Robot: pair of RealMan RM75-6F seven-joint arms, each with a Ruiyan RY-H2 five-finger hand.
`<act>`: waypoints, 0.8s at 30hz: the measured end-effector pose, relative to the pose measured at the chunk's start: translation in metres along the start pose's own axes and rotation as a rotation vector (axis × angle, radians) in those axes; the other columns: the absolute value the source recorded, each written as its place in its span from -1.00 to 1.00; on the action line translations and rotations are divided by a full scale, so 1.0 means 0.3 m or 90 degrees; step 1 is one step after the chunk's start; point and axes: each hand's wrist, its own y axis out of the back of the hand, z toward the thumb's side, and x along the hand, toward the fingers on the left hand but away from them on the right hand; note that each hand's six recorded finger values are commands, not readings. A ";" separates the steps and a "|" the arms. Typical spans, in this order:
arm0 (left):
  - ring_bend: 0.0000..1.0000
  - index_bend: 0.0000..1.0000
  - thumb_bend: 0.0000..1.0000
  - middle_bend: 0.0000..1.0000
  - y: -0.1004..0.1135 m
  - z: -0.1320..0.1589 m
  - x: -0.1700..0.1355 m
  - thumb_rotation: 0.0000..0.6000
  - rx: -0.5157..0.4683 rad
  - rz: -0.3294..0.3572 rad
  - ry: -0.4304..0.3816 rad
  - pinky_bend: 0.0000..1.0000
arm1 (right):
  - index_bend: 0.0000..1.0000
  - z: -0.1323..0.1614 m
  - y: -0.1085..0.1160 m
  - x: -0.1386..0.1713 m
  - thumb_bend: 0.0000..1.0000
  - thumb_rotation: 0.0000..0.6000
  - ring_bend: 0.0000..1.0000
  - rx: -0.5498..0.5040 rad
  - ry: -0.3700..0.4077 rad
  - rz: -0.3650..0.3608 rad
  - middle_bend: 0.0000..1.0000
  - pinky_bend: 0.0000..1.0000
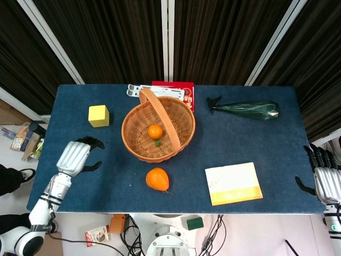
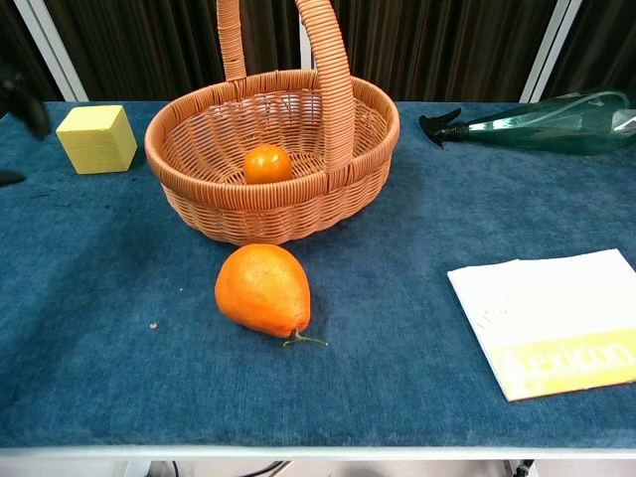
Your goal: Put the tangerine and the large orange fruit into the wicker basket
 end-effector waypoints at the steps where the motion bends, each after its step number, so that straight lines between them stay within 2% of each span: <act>1: -0.38 -0.15 -0.58 -0.18 -0.012 -0.011 -0.017 1.00 0.000 -0.005 0.002 -0.08 | -1.00 0.000 0.001 0.000 -0.42 1.00 -1.00 0.000 0.000 0.000 -1.00 -1.00; 7: -0.36 -0.15 -0.58 -0.15 -0.089 0.006 -0.075 1.00 -0.022 -0.027 -0.024 -0.08 | -1.00 -0.001 -0.001 -0.001 -0.42 1.00 -1.00 0.000 0.000 0.001 -1.00 -1.00; 16: -0.36 -0.17 -0.60 -0.15 -0.248 0.152 -0.080 1.00 -0.056 -0.071 -0.117 -0.09 | -1.00 -0.002 0.000 0.001 -0.42 1.00 -1.00 0.000 0.001 0.001 -1.00 -1.00; 19: -0.38 -0.30 -0.63 -0.25 -0.290 0.195 -0.057 1.00 -0.064 -0.076 -0.136 -0.12 | -1.00 -0.001 0.005 0.003 -0.42 1.00 -1.00 -0.002 0.002 -0.002 -1.00 -1.00; 24: -0.58 -0.55 -0.64 -0.49 -0.341 0.263 -0.012 1.00 -0.079 -0.074 -0.170 -0.24 | -1.00 -0.008 0.013 0.008 -0.42 1.00 -1.00 -0.005 0.000 -0.007 -1.00 -1.00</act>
